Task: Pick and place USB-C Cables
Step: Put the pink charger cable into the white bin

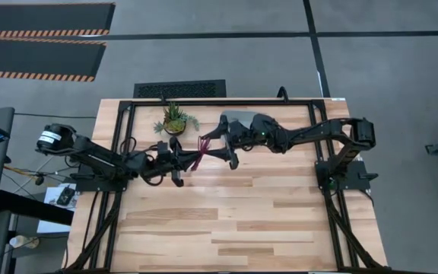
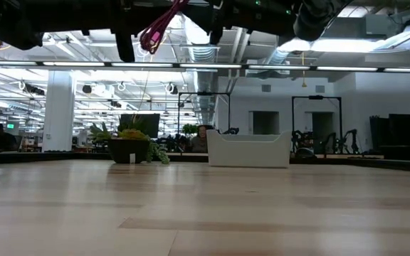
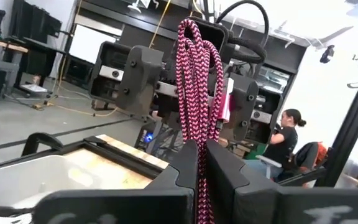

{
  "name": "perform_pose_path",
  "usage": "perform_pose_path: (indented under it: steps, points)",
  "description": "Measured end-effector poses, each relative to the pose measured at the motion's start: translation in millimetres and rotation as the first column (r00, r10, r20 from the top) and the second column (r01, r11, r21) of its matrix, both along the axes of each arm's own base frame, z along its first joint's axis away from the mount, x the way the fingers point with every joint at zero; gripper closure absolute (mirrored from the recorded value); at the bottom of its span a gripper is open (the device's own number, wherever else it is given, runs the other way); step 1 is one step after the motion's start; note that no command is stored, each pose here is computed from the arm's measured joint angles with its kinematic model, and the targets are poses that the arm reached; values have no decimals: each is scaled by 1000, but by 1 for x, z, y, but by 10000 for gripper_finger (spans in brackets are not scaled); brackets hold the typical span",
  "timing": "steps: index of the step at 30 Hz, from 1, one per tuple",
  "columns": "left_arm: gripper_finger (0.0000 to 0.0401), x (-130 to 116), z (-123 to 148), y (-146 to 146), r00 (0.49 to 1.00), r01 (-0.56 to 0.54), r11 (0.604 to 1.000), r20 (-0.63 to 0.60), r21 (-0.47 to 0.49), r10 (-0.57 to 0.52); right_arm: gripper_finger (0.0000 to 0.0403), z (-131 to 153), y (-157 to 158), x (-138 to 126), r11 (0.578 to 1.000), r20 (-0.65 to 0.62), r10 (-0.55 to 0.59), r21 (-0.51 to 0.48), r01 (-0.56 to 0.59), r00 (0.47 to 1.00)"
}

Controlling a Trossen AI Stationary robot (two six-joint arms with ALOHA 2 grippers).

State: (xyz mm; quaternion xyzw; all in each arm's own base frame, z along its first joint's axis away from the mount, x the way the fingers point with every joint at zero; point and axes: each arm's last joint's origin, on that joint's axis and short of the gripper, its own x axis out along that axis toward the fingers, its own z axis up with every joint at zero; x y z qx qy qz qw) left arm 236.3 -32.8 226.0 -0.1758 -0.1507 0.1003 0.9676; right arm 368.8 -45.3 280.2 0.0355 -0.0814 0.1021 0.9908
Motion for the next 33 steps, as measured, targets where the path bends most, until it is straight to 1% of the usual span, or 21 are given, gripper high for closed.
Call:
perform_pose_path:
  steps: [5,12,15,18,20,22,26,27,30,33]
  points:
    - [401,5,9,3,999,42,999,32,8,-43,127,0,2,0,1000,-2,8,5,-8,1000]
    - [401,11,9,5,999,52,999,-15,-8,-52,127,-1,4,1,1000,-13,14,9,-14,1000]
    - [401,11,8,6,998,52,999,-27,-8,-53,137,-3,4,1,1000,-37,14,12,-13,999]
    - [401,11,8,6,998,51,999,-26,-8,-51,170,-3,4,1,1000,-33,8,-8,-9,999]
    - [401,11,8,6,999,46,999,-26,-13,-46,206,-3,4,1,1000,-31,7,-9,-8,999]
    - [401,11,8,6,998,48,999,-26,-13,-48,252,-3,4,1,1000,-29,7,-10,-8,1000]
    - [401,11,7,6,999,43,999,-30,-19,-43,361,-3,3,1,1000,-28,8,-11,-8,1000]
    - [401,11,7,6,999,40,999,-30,-25,-41,376,-3,3,1,1000,-28,8,-13,-8,1000]
    - [400,11,7,6,999,35,998,-29,-43,-36,374,-3,3,1,1000,-33,5,-12,-6,999]
    - [382,12,6,6,998,32,998,-43,-54,-34,371,-4,3,1,1000,-41,4,-4,-4,999]
